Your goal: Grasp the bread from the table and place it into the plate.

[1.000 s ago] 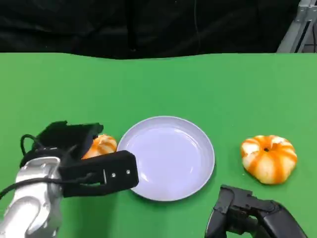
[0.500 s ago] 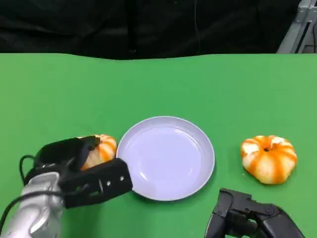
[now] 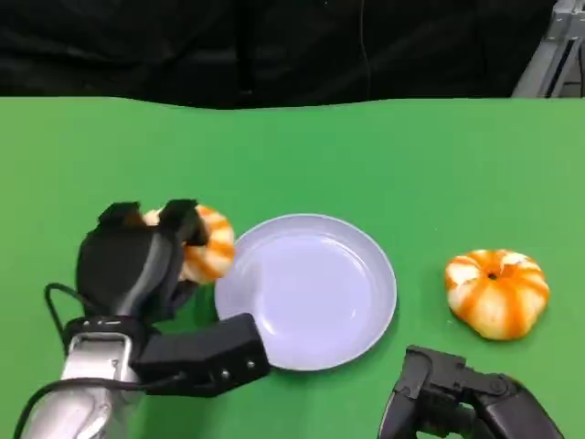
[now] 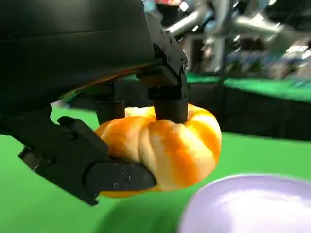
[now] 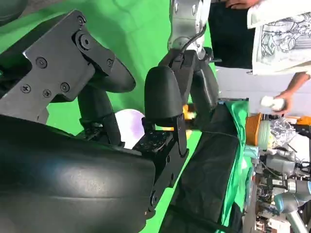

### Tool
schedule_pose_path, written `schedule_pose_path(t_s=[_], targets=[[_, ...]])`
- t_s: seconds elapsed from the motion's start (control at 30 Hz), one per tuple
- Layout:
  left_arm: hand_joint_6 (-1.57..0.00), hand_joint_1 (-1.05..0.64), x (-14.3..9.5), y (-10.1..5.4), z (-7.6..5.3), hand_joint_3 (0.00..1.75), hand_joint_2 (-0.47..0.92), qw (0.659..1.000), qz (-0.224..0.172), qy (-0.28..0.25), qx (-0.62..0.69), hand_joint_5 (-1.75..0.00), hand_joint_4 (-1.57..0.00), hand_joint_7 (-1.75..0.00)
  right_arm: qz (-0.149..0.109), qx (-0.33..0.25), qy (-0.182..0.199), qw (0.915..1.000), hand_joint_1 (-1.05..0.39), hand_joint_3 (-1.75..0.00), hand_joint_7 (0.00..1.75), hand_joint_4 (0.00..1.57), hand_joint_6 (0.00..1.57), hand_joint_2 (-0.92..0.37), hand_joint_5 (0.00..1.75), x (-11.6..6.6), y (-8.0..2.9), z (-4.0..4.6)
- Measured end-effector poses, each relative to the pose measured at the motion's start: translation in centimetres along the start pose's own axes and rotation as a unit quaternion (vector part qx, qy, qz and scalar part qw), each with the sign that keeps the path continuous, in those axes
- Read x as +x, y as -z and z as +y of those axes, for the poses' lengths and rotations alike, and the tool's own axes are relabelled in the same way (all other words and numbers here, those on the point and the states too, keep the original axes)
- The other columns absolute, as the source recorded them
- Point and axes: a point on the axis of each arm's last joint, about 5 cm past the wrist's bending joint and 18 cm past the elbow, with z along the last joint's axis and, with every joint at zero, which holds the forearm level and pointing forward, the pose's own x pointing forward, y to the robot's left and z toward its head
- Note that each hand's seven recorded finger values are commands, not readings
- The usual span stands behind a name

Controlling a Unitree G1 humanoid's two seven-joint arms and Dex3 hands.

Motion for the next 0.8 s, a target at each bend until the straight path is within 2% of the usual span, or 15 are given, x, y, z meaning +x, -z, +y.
schedule_pose_path(t_s=[0.07, 0.1, 0.2, 0.37, 0.5, 0.57, 0.6, 0.63, 0.67, 0.7, 0.73, 0.8], targets=[[-0.75, -0.20, 0.3, -1.2, 0.4, 1.04, 0.45, 0.999, -0.034, -0.015, -0.014, -1.75, -0.98, -1.75, 0.000, 0.000, 0.000, 1.0000, -0.07, -1.34, 1.47, 0.69, 0.69, -0.33, 1.66, 0.0, 0.0, 0.00], [-0.75, -0.20, 0.4, -1.7, 0.6, 1.14, 0.41, 0.998, -0.053, -0.022, -0.024, -1.75, -0.98, -1.75, 0.000, 0.000, -0.001, 1.0000, -0.07, -1.34, 1.47, 0.69, 0.69, -0.33, 1.66, 0.0, 0.0, 0.00], [-0.77, -0.21, 0.8, -3.0, 1.2, 1.25, 0.38, 0.993, -0.095, -0.031, -0.056, -1.75, -0.97, -1.75, -0.001, 0.000, -0.001, 1.0000, -0.07, -1.34, 1.46, 0.70, 0.69, -0.33, 1.66, 0.1, 0.0, 0.01], [-0.77, -0.18, 1.0, -4.5, 1.7, 1.35, 0.29, 0.987, -0.128, -0.014, -0.097, -1.75, -0.97, -1.75, 0.000, -0.001, -0.002, 1.0000, -0.07, -1.34, 1.46, 0.69, 0.69, -0.33, 1.65, 0.0, 0.0, 0.07], [-0.76, -0.19, 0.9, -5.4, 1.5, 1.31, 0.32, 0.984, -0.140, 0.022, -0.110, -1.75, -0.94, -1.75, 0.001, -0.006, -0.001, 1.0000, -0.07, -1.35, 1.46, 0.69, 0.69, -0.33, 1.65, 0.0, 0.0, 0.09], [-0.76, -0.19, 0.9, -5.8, 1.4, 1.14, 0.34, 0.983, -0.141, 0.041, -0.111, -1.72, -0.87, -1.46, -0.001, -0.006, -0.001, 1.0000, -0.07, -1.35, 1.45, 0.69, 0.69, -0.33, 1.65, 0.0, -0.1, 0.10], [-0.78, -0.21, 1.0, -5.9, 1.3, 0.90, 0.46, 0.983, -0.138, 0.053, -0.109, -1.66, -0.80, -1.11, -0.001, -0.006, -0.001, 1.0000, -0.07, -1.35, 1.45, 0.69, 0.69, -0.33, 1.65, 0.0, -0.1, 0.10], [-0.80, -0.24, 1.1, -6.0, 1.4, 0.68, 0.58, 0.983, -0.131, 0.070, -0.110, -1.53, -0.75, -0.83, -0.001, -0.006, 0.000, 1.0000, -0.07, -1.35, 1.45, 0.69, 0.69, -0.33, 1.65, -0.1, -0.1, 0.11], [-0.80, -0.26, 1.2, -6.1, 1.4, 0.44, 0.72, 0.982, -0.123, 0.088, -0.111, -1.32, -0.70, -0.53, -0.001, -0.006, 0.000, 1.0000, -0.07, -1.35, 1.45, 0.69, 0.70, -0.33, 1.65, -0.1, -0.2, 0.12], [-0.83, -0.26, 1.3, -6.2, 1.5, 0.31, 0.79, 0.981, -0.116, 0.109, -0.112, -1.24, -0.69, -0.39, -0.002, -0.006, 0.000, 1.0000, -0.07, -1.35, 1.45, 0.69, 0.70, -0.33, 1.65, -0.1, -0.2, 0.13], [-0.64, -0.32, 1.3, -6.3, 1.6, 0.22, 0.86, 0.979, -0.111, 0.126, -0.115, -0.97, -0.45, -0.21, -0.002, -0.005, 0.000, 1.0000, -0.07, -1.35, 1.45, 0.69, 0.70, -0.33, 1.65, -0.1, -0.2, 0.14], [-0.55, -0.35, 1.4, -6.3, 2.0, 0.17, 0.91, 0.974, -0.110, 0.164, -0.114, -0.79, -0.35, -0.10, -0.002, -0.005, -0.001, 1.0000, -0.07, -1.35, 1.45, 0.69, 0.70, -0.33, 1.65, -0.1, -0.2, 0.16]])
